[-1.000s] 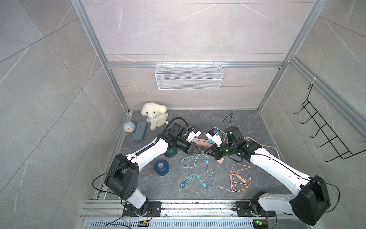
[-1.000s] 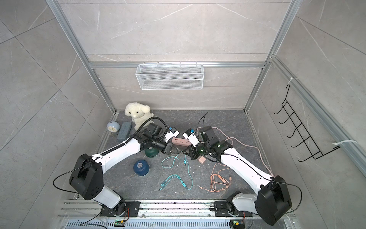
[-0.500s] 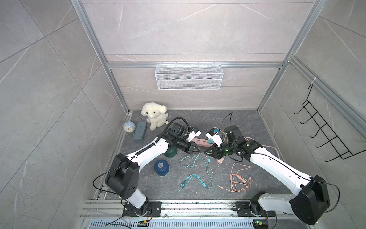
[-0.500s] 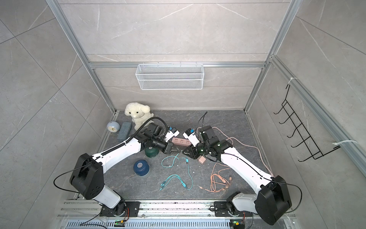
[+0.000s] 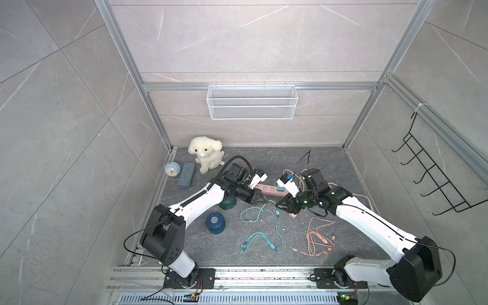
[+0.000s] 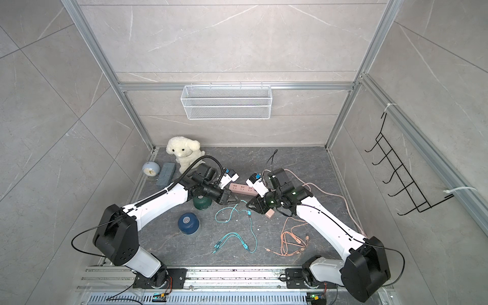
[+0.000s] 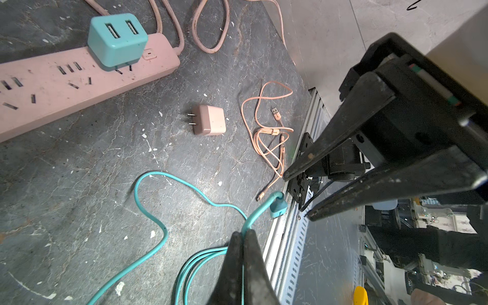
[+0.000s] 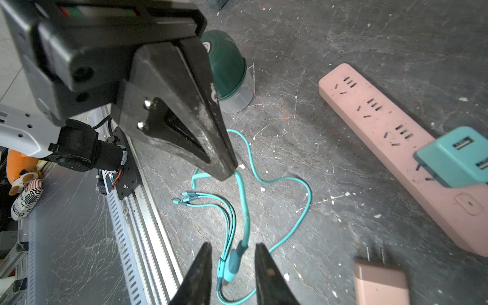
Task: Charge the cordless meat grinders
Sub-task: Pick up the charging cable from the center of the board.
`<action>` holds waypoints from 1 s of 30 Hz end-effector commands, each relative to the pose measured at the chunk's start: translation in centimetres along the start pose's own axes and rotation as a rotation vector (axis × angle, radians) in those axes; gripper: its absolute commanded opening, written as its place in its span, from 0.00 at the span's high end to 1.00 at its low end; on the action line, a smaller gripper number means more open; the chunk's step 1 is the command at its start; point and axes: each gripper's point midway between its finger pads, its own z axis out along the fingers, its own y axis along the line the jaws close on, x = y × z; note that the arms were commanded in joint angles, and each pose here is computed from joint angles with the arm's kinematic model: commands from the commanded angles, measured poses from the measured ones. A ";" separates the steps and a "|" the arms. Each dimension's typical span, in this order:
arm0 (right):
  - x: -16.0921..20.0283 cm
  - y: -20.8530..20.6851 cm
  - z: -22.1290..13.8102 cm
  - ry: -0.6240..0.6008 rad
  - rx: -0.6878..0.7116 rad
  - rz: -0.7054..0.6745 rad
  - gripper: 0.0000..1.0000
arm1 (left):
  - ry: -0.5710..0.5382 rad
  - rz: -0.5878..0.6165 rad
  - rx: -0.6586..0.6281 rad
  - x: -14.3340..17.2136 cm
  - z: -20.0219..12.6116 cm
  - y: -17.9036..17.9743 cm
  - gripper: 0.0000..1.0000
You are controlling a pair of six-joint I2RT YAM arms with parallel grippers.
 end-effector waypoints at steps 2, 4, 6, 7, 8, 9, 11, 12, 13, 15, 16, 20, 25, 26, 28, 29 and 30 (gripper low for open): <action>1.5 -0.2 0.8 0.068 -0.025 0.030 0.69 | -0.044 0.086 0.018 -1.6 -1.7 -2.2 1.00; 1.8 -0.3 1.1 0.078 -0.028 0.042 0.69 | -0.051 0.090 0.009 -1.7 -1.9 -2.2 1.00; 1.7 -0.1 1.2 0.075 -0.044 0.048 0.69 | -0.049 0.090 0.006 -1.7 -1.8 -2.1 1.00; 1.7 -0.1 1.4 0.074 -0.054 0.056 0.68 | -0.049 0.089 0.007 -1.7 -1.8 -2.2 1.00; 1.7 -0.1 1.5 0.076 -0.058 0.062 0.68 | -0.049 0.089 0.008 -1.7 -1.8 -2.1 1.00; 1.7 -0.1 1.7 0.077 -0.062 0.070 0.69 | -0.048 0.090 0.008 -1.7 -1.8 -2.1 1.00; 1.6 0.0 1.9 0.076 -0.080 0.081 0.69 | -0.049 0.091 0.008 -1.7 -1.7 -2.1 1.00; 1.6 0.1 2.1 0.079 -0.089 0.087 0.69 | -0.052 0.092 0.005 -1.8 -1.8 -2.1 1.00; 1.6 0.1 2.2 0.081 -0.095 0.092 0.69 | -0.052 0.093 0.003 -1.9 -1.8 -2.1 1.00; 1.8 0.2 2.3 0.088 -0.108 0.102 0.69 | -0.050 0.090 -0.003 -1.9 -1.8 -2.0 1.00; 1.8 0.3 2.3 0.091 -0.116 0.103 0.70 | -0.049 0.092 -0.004 -1.9 -1.8 -2.0 1.00; 2.3 0.1 2.3 0.118 -0.107 0.125 0.72 | -0.045 0.093 -0.009 -1.8 -1.7 -1.8 1.00; 2.5 0.1 2.3 0.135 -0.104 0.138 0.75 | -0.036 0.102 -0.007 -1.6 -1.8 -1.9 1.00; 2.6 0.1 2.3 0.141 -0.103 0.144 0.76 | -0.034 0.104 -0.007 -1.6 -1.8 -2.0 1.00; 2.6 0.1 2.3 0.149 -0.104 0.149 0.77 | -0.031 0.112 -0.006 -1.5 -1.9 -2.1 1.00; 2.6 0.1 2.4 0.152 -0.105 0.149 0.76 | -0.028 0.116 -0.003 -1.5 -1.8 -2.2 1.00; 2.6 0.1 2.4 0.151 -0.103 0.150 0.75 | -0.024 0.116 -0.003 -1.4 -1.9 -2.1 1.00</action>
